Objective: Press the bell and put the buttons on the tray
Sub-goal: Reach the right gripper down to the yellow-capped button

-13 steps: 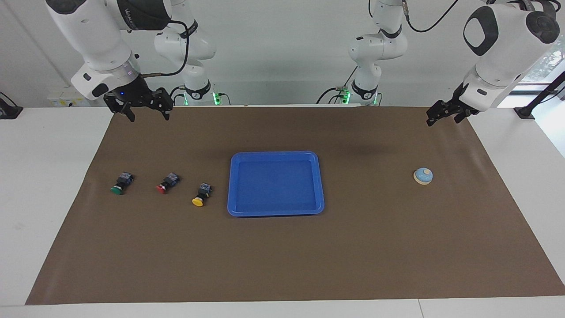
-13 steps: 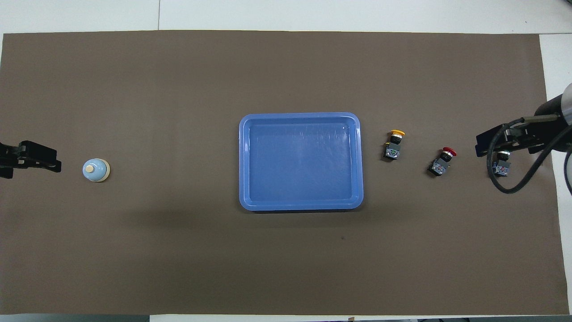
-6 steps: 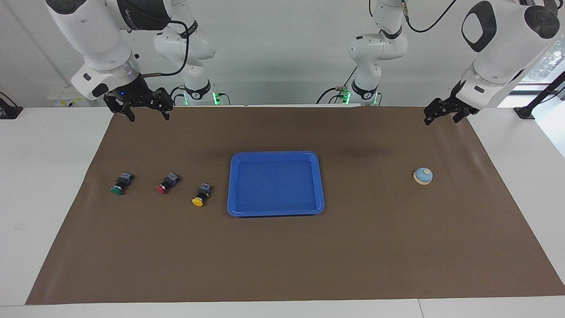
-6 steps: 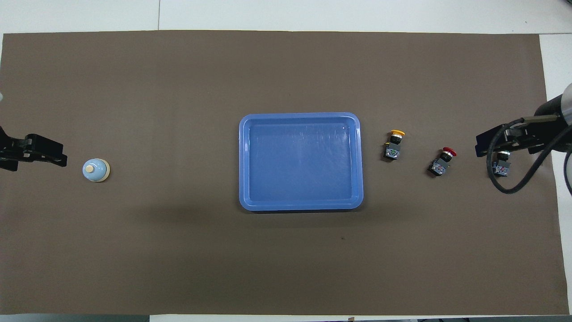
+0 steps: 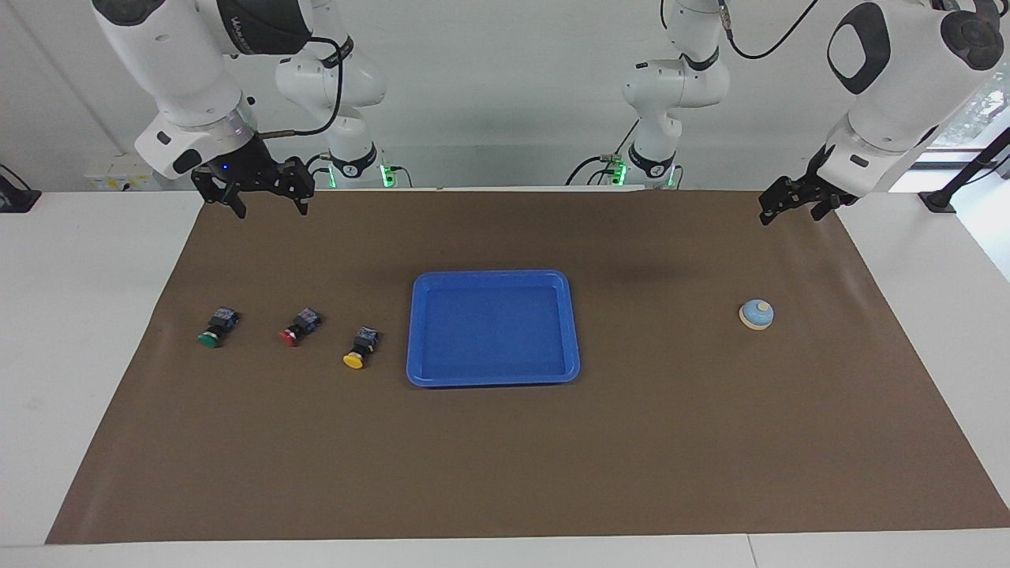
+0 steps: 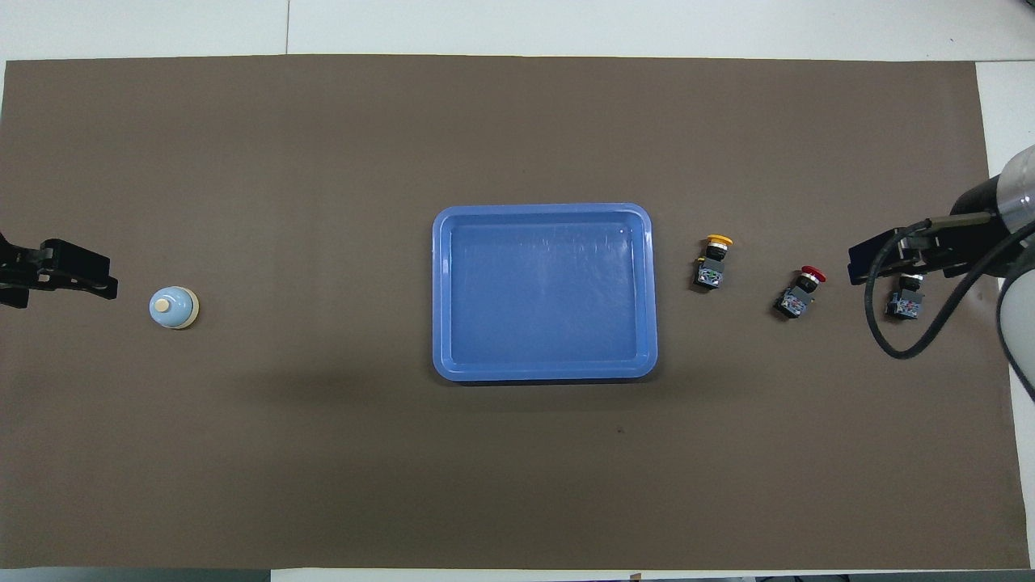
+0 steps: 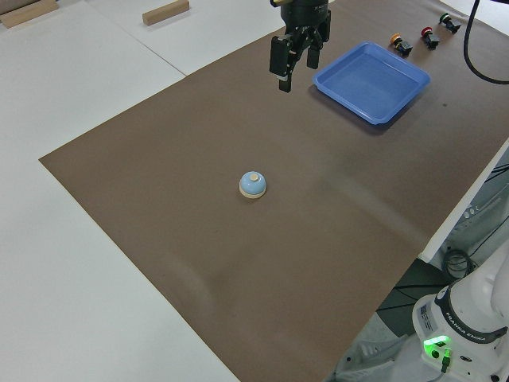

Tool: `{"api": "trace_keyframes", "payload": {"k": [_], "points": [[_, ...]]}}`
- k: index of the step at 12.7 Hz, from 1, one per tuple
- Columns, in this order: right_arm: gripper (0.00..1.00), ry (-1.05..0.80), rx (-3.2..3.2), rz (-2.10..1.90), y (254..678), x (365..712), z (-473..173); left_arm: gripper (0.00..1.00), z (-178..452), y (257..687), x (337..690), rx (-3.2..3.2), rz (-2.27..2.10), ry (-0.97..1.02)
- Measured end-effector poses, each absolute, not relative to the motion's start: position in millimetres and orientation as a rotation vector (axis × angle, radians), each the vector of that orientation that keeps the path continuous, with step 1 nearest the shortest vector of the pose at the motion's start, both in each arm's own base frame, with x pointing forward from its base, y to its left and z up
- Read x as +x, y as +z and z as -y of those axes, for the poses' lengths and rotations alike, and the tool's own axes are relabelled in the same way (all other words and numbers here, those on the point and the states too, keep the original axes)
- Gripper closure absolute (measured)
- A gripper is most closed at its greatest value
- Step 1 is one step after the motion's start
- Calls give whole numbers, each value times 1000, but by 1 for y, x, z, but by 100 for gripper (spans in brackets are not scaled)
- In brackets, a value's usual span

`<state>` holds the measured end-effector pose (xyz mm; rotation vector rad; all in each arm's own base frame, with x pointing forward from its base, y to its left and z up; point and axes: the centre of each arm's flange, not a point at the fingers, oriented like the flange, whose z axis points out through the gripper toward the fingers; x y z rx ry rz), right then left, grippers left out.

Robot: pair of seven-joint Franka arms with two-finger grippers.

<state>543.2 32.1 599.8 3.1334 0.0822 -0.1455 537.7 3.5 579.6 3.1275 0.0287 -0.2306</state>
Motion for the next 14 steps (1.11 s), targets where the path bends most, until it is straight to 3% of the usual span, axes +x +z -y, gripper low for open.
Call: {"api": "trace_keyframes", "payload": {"k": [5, 10, 14], "points": [[0, -33, 3130, -93, 513, 533, -60, 0, 4, 583, 540, 3130, -8, -210], [0, -21, 3129, 104, 411, 562, -79, 0, -1, 583, 540, 3129, -21, -210], [0, 54, 3128, 204, 342, 560, -94, 0, -1, 583, 540, 3129, -21, -210]]}}
